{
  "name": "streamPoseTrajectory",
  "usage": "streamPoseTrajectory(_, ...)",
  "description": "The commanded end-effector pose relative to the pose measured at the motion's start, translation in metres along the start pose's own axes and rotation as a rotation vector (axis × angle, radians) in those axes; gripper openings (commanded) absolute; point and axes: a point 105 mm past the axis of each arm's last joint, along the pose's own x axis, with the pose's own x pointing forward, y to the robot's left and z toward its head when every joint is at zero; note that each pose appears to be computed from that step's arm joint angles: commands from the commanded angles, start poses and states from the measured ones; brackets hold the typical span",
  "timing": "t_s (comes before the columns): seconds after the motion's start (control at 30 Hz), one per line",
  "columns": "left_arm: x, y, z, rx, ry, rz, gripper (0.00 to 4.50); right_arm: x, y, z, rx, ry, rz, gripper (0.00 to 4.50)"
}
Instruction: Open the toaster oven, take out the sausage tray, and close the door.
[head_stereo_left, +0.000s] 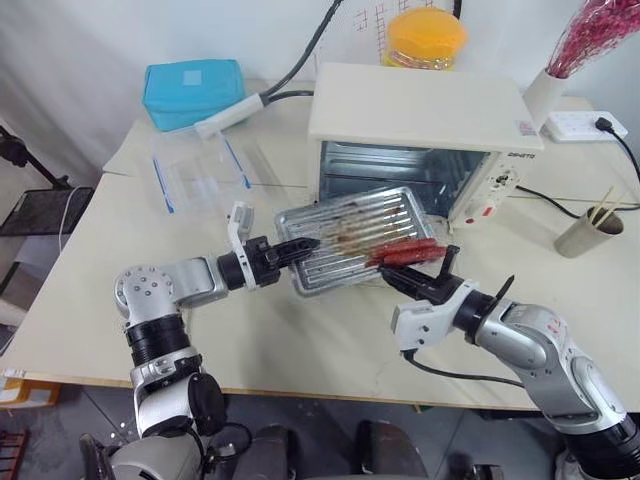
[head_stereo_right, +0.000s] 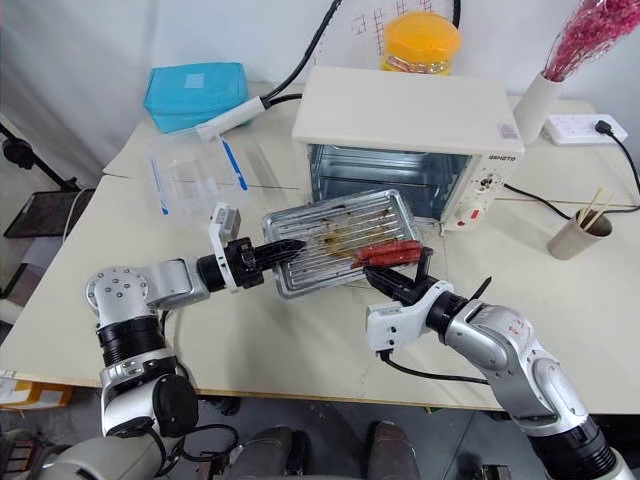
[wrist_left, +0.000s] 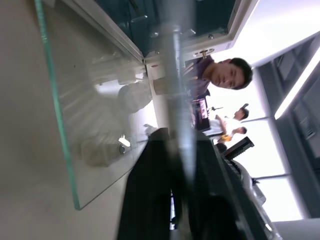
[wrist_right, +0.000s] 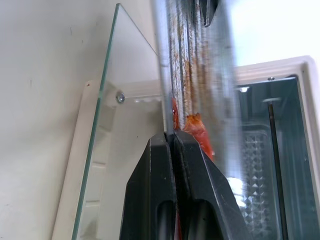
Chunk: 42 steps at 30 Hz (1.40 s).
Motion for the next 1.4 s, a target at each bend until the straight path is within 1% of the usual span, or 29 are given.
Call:
streamPoseTrajectory(0.03,-0.004,-0.007,0.008,-0.052,-0.068,-0.061,0.01,-0.006,-0.015,0.002,-0.021,-0.02,-0.041,0.0)
streamPoseTrajectory(0.13,-0.005,-0.007,0.009,-0.106,-0.098,-0.081,0.01,-0.007,-0.015,0.0,0.01,-0.022,-0.027,0.0)
streamPoseTrajectory(0.23,-0.006,-0.005,0.007,-0.165,-0.122,-0.096,0.01,-0.01,-0.016,-0.001,0.113,-0.031,-0.021,0.0)
streamPoseTrajectory(0.27,-0.007,-0.004,0.007,-0.181,-0.139,-0.093,0.0,-0.011,-0.016,-0.001,0.134,-0.033,-0.022,0.23)
streamPoseTrajectory(0.33,-0.01,-0.003,0.008,-0.205,-0.181,-0.074,0.0,-0.013,-0.016,0.001,0.117,-0.048,-0.007,0.78)
streamPoseTrajectory(0.37,-0.012,-0.003,0.008,-0.22,-0.203,-0.067,0.0,-0.014,-0.015,0.002,0.114,-0.059,0.006,1.14)
streamPoseTrajectory(0.43,-0.02,-0.003,0.01,-0.256,-0.255,-0.053,0.0,-0.019,-0.007,0.01,0.163,-0.115,0.051,1.71)
streamPoseTrajectory(0.47,-0.024,-0.004,0.009,-0.27,-0.273,-0.05,0.0,-0.023,-0.004,0.016,0.192,-0.155,0.077,2.07)
streamPoseTrajectory(0.53,-0.032,-0.002,0.008,-0.279,-0.305,-0.033,0.0,-0.033,0.006,0.026,0.234,-0.226,0.142,2.07)
streamPoseTrajectory(0.6,-0.038,-0.001,0.003,-0.266,-0.318,-0.032,0.0,-0.041,0.008,0.021,0.274,-0.216,0.144,2.07)
streamPoseTrajectory(0.77,-0.055,-0.002,-0.006,-0.235,-0.359,-0.06,0.0,-0.072,0.016,-0.022,0.307,-0.102,0.126,2.07)
streamPoseTrajectory(0.8,-0.063,-0.001,-0.007,-0.231,-0.38,-0.071,0.0,-0.082,0.018,-0.037,0.326,-0.057,0.112,2.07)
streamPoseTrajectory(0.83,-0.068,-0.001,-0.009,-0.228,-0.392,-0.079,0.0,-0.09,0.019,-0.047,0.337,-0.028,0.101,1.68)
streamPoseTrajectory(0.87,-0.076,0.002,-0.013,-0.222,-0.394,-0.073,0.0,-0.099,0.022,-0.061,0.348,0.015,0.094,1.46)
streamPoseTrajectory(0.93,-0.091,0.005,-0.018,-0.217,-0.415,-0.075,0.0,-0.115,0.028,-0.085,0.4,0.094,0.073,0.79)
streamPoseTrajectory(1.0,-0.103,0.008,-0.02,-0.217,-0.442,-0.076,0.0,-0.122,0.034,-0.098,0.433,0.137,0.077,0.15)
streamPoseTrajectory(1.03,-0.11,0.01,-0.021,-0.22,-0.458,-0.066,0.0,-0.125,0.037,-0.105,0.468,0.158,0.071,0.06)
streamPoseTrajectory(1.1,-0.12,0.014,-0.023,-0.226,-0.486,-0.053,0.0,-0.127,0.04,-0.113,0.499,0.177,0.065,0.06)
streamPoseTrajectory(1.13,-0.129,0.015,-0.022,-0.227,-0.528,-0.052,0.0,-0.126,0.044,-0.118,0.566,0.181,0.061,0.06)
streamPoseTrajectory(1.2,-0.146,0.014,-0.019,-0.217,-0.614,-0.059,0.0,-0.12,0.052,-0.123,0.683,0.154,0.078,0.06)
streamPoseTrajectory(1.3,-0.16,0.014,-0.017,-0.212,-0.706,-0.057,0.0,-0.111,0.056,-0.128,0.804,0.127,0.096,0.06)
streamPoseTrajectory(1.4,-0.172,0.018,-0.02,-0.231,-0.814,-0.041,0.0,-0.094,0.047,-0.137,0.928,0.093,0.02,0.06)
